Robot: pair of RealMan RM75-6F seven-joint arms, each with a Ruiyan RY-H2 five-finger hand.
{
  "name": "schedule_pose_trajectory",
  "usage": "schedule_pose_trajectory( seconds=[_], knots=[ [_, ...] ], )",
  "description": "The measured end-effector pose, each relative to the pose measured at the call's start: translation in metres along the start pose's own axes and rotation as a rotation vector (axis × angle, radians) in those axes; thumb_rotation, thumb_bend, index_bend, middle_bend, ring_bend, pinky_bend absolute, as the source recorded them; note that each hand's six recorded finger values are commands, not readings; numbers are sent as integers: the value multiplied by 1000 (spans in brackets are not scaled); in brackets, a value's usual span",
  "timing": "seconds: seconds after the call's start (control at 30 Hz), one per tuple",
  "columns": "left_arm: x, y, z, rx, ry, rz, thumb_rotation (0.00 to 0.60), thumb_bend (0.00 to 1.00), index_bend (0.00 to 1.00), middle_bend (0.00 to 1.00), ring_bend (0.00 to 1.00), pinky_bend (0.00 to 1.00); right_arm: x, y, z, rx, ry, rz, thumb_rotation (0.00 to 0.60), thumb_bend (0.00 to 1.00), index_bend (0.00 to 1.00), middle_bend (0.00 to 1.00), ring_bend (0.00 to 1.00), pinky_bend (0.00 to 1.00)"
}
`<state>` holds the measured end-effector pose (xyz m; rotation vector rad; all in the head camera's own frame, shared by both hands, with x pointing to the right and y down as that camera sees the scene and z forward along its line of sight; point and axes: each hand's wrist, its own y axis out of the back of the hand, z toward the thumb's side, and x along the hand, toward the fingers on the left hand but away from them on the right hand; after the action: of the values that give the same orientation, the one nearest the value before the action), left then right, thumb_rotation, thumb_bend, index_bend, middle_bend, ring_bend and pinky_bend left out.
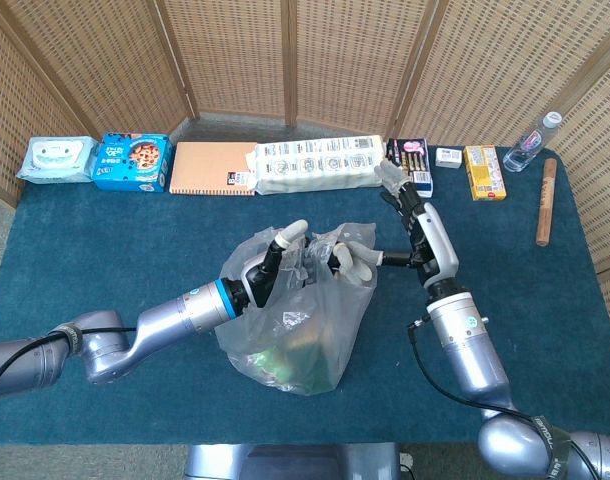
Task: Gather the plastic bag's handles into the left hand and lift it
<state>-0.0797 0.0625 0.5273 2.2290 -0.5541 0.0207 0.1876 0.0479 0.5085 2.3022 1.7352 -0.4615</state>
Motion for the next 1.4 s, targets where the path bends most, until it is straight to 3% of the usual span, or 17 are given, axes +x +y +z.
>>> schedule_pose_trajectory(
  seconds=[0.4,0.93,1.2,1.4],
  knots=[
    [-10,7,0,-22,-4,0,0,228,439,383,344,228,5,20,-1,-4,7,-24,600,35,12,78,35,56],
    [-24,8,11,-95,-51,-39,0,227,439,397,356,234,23,62,-14,-26,5,-112,600,39,11,78,35,57],
    [-23,0,19,-176,-73,-80,0,227,439,399,364,305,43,78,-29,28,15,-153,600,43,11,78,36,57],
    [-22,-10,29,-202,-90,-124,0,227,454,461,458,418,50,81,-43,59,0,-162,600,44,12,83,39,61]
  ],
)
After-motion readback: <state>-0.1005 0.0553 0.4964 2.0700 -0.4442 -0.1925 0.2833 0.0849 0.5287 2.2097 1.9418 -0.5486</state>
